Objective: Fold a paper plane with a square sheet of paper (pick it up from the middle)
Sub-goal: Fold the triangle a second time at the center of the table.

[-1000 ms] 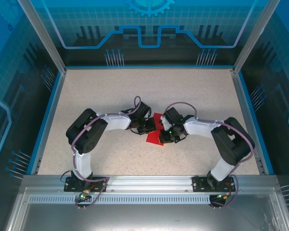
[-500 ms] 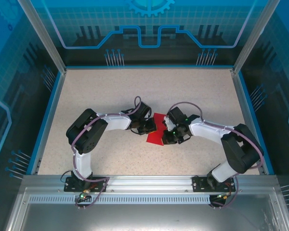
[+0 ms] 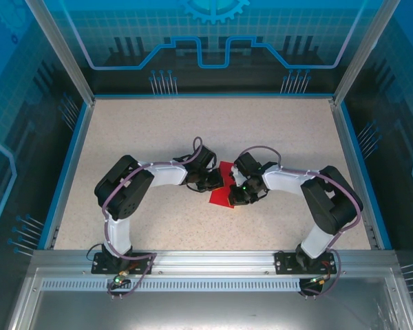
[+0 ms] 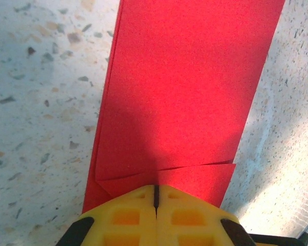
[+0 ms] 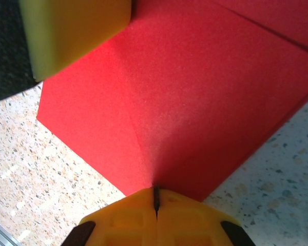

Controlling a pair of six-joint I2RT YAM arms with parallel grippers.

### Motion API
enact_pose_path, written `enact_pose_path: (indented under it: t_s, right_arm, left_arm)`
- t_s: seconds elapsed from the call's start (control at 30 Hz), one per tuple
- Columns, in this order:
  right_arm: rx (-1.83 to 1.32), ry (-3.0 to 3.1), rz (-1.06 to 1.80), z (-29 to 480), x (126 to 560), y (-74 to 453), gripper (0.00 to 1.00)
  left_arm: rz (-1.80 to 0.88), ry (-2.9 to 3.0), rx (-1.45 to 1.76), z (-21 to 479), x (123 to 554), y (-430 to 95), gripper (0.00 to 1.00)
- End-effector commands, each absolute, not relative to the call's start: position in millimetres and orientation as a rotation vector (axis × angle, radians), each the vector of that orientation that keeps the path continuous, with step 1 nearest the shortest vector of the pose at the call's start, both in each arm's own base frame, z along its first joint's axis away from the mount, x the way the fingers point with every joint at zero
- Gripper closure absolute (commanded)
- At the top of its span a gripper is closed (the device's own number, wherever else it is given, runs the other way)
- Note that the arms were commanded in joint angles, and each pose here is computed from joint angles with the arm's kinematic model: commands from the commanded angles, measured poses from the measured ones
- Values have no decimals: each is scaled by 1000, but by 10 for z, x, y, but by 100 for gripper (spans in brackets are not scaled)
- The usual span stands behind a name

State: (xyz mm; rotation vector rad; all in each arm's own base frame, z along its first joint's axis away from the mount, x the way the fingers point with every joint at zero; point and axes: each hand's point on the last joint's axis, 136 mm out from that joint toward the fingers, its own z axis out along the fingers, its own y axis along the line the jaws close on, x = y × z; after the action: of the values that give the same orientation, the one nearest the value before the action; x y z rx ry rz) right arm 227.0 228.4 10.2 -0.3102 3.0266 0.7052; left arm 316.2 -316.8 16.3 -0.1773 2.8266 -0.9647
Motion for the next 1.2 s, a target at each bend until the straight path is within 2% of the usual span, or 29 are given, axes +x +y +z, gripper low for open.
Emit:
enact_pose_path:
  t_s: [0.0, 0.43, 0.8, 1.17]
  right_arm:
    - [-253, 3117, 569, -135, 2149, 2068, 100]
    - [-248, 3133, 557, -170, 2136, 2057, 100]
    - [-235, 3145, 546, -200, 2122, 2042, 100]
    - [-226, 3162, 530, -241, 2091, 2015, 100]
  left_arm:
    - [-1071, 2776, -48, 283, 3062, -3284, 95]
    - [-1089, 2796, -44, 160, 2839, -3339, 95]
    - [-1100, 2721, 55, 373, 2813, -3420, 93]
    - [-958, 2819, 0, 12, 2759, -3296, 94]
